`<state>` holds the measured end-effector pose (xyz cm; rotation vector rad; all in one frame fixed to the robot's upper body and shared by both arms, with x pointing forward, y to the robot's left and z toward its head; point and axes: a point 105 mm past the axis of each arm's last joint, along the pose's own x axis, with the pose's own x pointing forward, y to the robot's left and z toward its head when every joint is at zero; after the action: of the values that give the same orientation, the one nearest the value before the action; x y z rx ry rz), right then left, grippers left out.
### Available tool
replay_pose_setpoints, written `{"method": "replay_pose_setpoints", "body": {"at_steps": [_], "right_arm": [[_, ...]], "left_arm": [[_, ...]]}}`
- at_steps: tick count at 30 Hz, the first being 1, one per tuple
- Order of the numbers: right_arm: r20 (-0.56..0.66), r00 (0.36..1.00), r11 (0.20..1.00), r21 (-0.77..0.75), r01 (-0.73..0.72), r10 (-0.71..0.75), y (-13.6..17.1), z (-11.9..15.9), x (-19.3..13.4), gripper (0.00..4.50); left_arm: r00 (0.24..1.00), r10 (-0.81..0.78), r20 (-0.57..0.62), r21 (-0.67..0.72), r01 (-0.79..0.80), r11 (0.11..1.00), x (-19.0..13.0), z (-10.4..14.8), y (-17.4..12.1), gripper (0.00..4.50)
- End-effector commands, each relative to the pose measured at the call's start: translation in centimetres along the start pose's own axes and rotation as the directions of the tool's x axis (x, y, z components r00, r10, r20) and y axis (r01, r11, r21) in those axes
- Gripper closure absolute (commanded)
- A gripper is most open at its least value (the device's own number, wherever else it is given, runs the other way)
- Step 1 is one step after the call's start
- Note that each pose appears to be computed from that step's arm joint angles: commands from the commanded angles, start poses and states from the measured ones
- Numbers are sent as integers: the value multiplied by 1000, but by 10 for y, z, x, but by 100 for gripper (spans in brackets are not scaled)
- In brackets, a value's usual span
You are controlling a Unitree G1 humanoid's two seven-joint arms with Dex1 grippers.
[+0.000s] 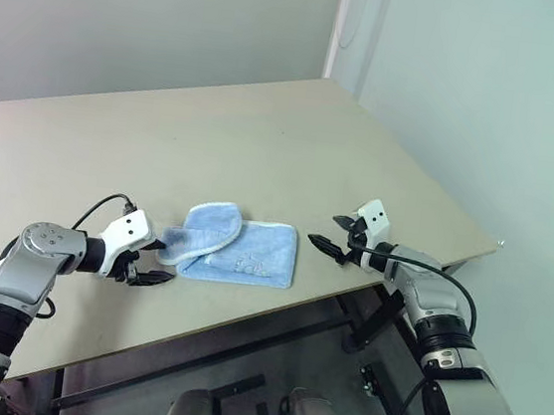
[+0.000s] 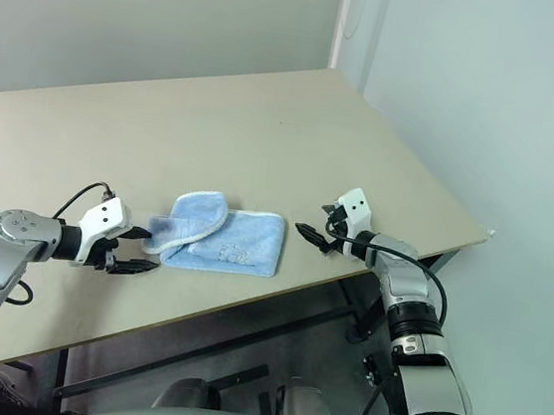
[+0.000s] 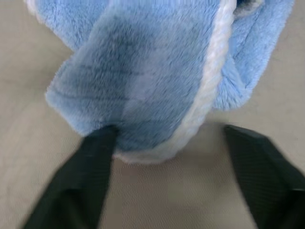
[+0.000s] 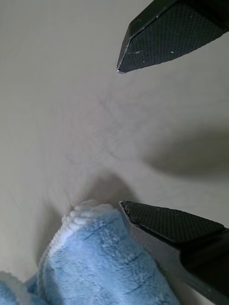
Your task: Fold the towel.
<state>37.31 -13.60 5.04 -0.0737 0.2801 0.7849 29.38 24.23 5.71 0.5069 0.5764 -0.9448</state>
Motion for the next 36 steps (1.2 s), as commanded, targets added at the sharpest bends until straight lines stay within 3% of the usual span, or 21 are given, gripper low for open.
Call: {"method": "replay_pose_setpoints", "body": {"at_steps": [1, 5, 8, 17, 22, 27, 36], "right_arm": [[54, 998, 999, -43, 17, -15, -6, 21, -3, 0], [63, 998, 999, -50, 21, -18, -6, 23, -2, 0], [65, 998, 998, -54, 21, -18, -6, 23, -2, 0], [75, 997, 998, -59, 16, -11, -5, 27, 0, 0], [69, 998, 998, -58, 5, -1, -3, 25, -1, 0], [65, 998, 998, -61, -7, 11, -2, 26, 0, 0], [65, 997, 998, -60, -24, 28, 3, 25, 4, 0]], "left_arm": [[999, 29, -18, 45, -28, 999, -4, 0, 7, 13], [1000, 25, -8, 41, -24, 999, -2, -1, 7, 13], [1000, 29, -6, 44, -29, 999, -3, -1, 9, 105], [999, 30, 12, 48, -31, 998, -5, 2, 11, 434], [998, 49, 43, 62, -51, 997, -20, 10, 19, 443], [996, 68, 63, 220, -80, 972, -36, 22, 30, 443], [969, 72, 234, 387, -161, 908, -31, 72, 51, 443]]}}
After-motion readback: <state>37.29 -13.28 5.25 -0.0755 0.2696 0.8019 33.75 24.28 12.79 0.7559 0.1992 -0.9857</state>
